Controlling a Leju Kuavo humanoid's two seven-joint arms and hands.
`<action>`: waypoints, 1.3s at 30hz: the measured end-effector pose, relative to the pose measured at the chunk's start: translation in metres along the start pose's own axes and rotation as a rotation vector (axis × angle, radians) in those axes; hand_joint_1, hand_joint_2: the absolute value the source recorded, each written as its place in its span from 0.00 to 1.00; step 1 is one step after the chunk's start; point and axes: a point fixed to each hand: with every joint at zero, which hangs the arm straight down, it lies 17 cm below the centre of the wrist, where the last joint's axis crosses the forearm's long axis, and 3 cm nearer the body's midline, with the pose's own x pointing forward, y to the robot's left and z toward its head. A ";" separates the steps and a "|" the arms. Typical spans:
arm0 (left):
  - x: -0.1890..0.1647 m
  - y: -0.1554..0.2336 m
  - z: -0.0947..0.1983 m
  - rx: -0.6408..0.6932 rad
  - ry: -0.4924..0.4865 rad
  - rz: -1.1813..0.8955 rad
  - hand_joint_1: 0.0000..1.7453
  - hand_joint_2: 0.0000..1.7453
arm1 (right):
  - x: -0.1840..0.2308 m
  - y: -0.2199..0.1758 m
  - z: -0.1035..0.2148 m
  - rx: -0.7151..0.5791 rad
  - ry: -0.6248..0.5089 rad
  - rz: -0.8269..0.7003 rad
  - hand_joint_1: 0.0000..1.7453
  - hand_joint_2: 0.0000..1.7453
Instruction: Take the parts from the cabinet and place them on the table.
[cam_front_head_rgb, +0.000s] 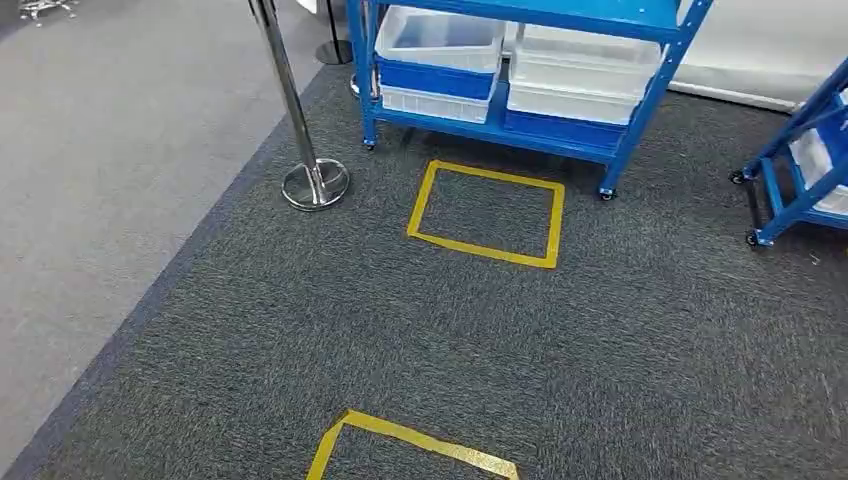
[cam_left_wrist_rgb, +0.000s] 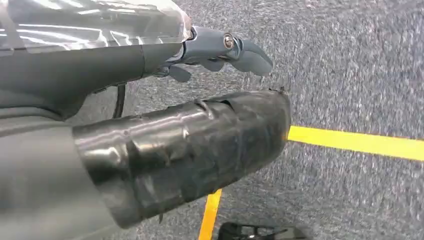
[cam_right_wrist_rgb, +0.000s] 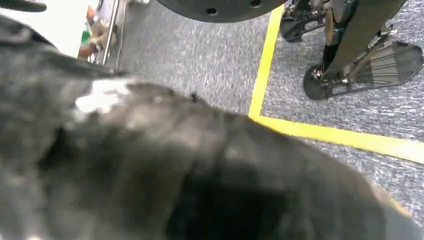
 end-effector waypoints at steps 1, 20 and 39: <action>0.000 0.000 0.000 0.000 0.001 0.000 0.00 0.00 | 0.000 0.000 0.000 0.000 0.000 0.000 0.00 0.00; 0.002 -0.011 0.001 -0.065 -0.010 0.006 0.00 0.00 | -0.006 0.005 0.001 0.007 0.026 0.057 0.00 0.00; 0.003 -0.009 0.000 -0.067 -0.015 0.002 0.00 0.00 | -0.003 0.012 0.003 0.030 0.009 0.072 0.00 0.00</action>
